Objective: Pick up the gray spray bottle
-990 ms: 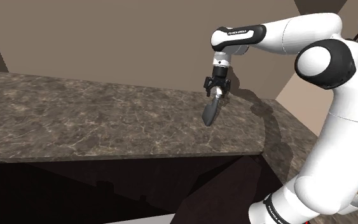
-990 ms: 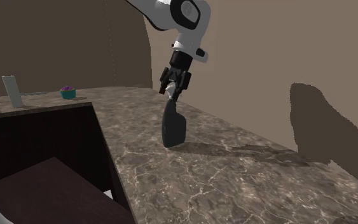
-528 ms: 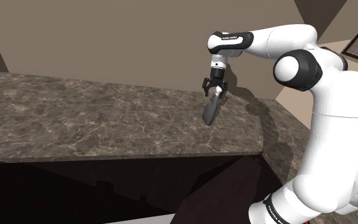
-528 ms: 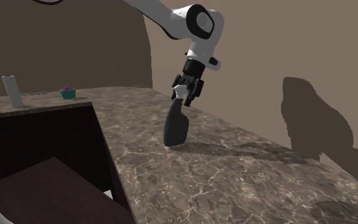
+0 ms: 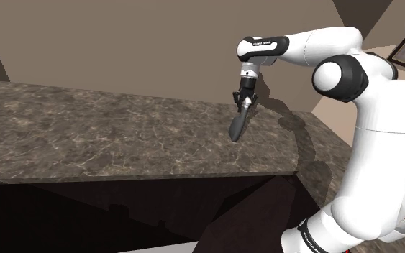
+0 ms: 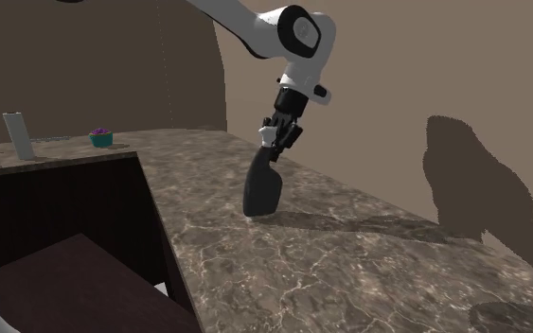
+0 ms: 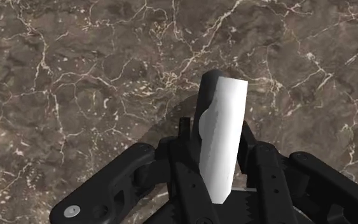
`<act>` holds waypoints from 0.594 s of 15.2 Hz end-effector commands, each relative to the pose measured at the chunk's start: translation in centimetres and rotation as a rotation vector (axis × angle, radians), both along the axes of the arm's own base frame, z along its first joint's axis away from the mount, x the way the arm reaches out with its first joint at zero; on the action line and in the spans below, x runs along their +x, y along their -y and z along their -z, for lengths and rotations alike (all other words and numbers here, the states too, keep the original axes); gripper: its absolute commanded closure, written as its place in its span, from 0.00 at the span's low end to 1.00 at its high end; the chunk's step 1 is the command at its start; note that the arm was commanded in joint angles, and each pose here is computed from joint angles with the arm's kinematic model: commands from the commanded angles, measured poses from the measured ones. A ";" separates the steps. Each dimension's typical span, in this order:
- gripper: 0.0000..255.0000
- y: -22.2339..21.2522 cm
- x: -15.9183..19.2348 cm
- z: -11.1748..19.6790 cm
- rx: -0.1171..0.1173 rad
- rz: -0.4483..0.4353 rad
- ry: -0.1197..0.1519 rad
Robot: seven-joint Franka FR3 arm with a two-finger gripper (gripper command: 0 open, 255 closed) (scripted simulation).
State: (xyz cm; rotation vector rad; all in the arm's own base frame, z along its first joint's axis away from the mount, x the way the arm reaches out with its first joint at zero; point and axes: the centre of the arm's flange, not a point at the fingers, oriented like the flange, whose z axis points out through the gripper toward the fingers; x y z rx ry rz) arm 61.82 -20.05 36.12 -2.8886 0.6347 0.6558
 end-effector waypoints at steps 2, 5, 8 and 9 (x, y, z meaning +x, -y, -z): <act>1.00 -0.6 -0.5 4.0 0.024 -0.003 -0.090; 1.00 -0.1 -0.2 4.0 0.025 -0.004 -0.089; 1.00 -1.1 0.1 6.7 0.023 -0.001 -0.090; 1.00 -1.1 0.1 6.2 0.023 -0.001 -0.090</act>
